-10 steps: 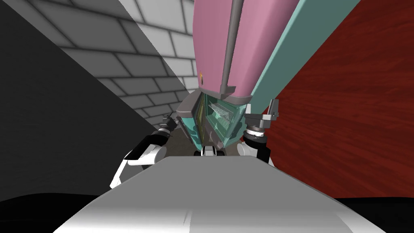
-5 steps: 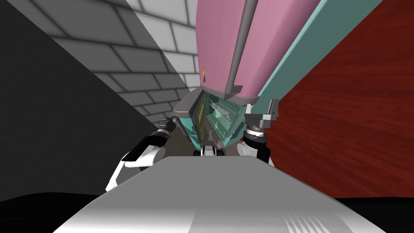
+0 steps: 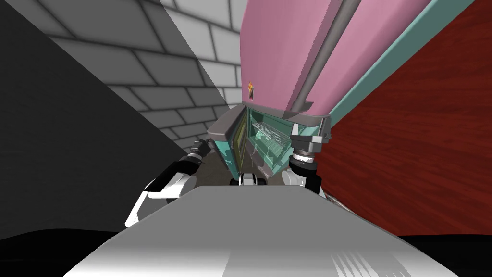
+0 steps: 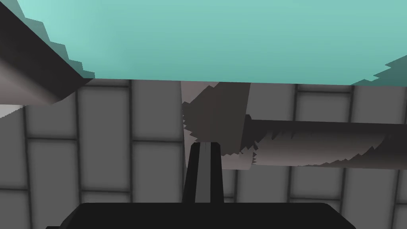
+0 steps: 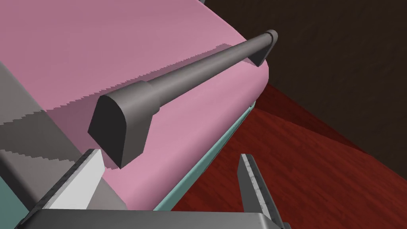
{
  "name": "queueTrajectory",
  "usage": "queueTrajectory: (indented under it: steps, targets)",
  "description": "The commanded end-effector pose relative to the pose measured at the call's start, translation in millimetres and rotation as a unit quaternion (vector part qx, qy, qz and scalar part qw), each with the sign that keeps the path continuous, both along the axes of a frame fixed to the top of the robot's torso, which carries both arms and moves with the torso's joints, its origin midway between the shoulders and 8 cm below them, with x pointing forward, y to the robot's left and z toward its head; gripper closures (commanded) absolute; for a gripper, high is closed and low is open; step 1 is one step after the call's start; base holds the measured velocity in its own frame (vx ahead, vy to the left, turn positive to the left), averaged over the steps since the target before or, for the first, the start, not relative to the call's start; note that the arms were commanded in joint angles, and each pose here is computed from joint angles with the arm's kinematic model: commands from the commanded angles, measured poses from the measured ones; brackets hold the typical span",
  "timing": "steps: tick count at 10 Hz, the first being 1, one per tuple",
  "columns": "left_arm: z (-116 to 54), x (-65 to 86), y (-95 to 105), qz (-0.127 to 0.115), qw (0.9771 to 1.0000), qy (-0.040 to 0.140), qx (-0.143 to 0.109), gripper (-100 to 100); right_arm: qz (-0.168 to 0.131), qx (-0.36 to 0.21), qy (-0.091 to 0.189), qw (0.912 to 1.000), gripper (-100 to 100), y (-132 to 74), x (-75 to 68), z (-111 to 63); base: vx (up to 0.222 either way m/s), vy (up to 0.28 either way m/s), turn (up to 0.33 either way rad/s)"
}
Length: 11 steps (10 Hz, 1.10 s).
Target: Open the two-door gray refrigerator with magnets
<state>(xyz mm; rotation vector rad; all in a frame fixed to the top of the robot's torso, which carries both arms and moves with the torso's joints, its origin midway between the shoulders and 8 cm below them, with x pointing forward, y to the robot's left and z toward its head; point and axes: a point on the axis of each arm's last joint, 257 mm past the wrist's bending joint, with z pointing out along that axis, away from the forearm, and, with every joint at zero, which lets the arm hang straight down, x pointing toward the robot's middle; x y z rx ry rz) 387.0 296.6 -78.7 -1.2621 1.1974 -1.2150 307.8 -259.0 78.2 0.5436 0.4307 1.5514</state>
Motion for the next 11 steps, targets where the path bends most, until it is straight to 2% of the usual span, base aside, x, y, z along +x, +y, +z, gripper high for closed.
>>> queueTrajectory:
  steps: [1,4,6,7,8,11]
  targets:
    - [10.2,2.9,-13.7,-0.022,0.9997,-0.011,-0.002,100,0.0,0.0,0.0,1.0,0,0.0,0.0,0.0,0.018,0.367,-0.146]
    - [16.9,3.6,-27.3,-0.044,0.9989,-0.018,-0.002,100,0.0,0.0,0.0,1.0,0,-0.1,0.0,-0.1,0.08,0.399,-0.119]
    - [19.0,3.7,-31.8,-0.052,0.9985,-0.02,-0.003,100,0.0,0.0,0.0,1.0,0,0.0,0.0,0.0,0.002,0.304,-0.064]
    - [12.0,5.0,-25.3,-0.045,0.9989,-0.012,-0.001,100,0.0,0.0,0.0,1.0,0,0.0,0.0,0.0,-0.013,0.149,-0.032]
    - [-0.4,8.6,-20.9,-0.04,0.9992,0.0,-0.004,-100,0.0,0.0,0.0,1.0,0,0.1,0.0,0.0,0.003,0.037,-0.01]
    - [-20.5,14.5,-18.0,-0.037,0.9991,0.016,-0.015,-100,0.0,0.0,0.0,1.0,0,0.1,0.0,0.0,0.008,0.015,-0.034]
